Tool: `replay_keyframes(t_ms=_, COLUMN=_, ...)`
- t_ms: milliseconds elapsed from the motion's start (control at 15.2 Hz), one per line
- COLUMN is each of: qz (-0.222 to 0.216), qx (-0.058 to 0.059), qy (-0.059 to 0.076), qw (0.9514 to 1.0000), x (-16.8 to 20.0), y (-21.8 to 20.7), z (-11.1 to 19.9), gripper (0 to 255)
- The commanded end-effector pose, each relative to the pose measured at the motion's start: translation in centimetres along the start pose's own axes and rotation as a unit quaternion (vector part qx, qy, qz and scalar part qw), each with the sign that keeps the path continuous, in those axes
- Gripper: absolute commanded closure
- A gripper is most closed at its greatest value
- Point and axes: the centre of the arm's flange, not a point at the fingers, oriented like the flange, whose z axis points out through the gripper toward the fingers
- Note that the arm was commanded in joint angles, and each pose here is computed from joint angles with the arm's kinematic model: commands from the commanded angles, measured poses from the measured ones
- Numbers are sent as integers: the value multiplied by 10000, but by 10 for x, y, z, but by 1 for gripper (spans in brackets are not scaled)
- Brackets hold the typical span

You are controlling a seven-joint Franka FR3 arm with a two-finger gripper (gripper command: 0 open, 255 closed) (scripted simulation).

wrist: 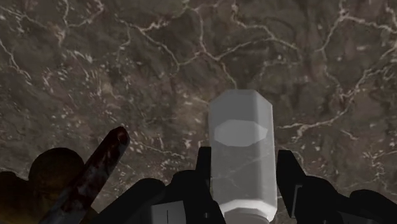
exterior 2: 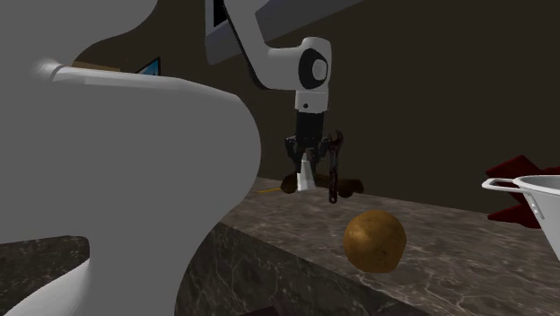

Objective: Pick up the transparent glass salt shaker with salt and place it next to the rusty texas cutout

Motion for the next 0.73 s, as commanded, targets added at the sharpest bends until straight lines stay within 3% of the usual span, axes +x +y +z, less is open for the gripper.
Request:
replay_keyframes(t_ms=0, qz=0, qx=-1, qy=-2, qw=10000, x=1, y=0, z=-11, gripper=255)
replay_keyframes(t_ms=660, qz=0, qx=-1, qy=-2, qw=10000, x=13, y=1, z=-62, gripper=255)
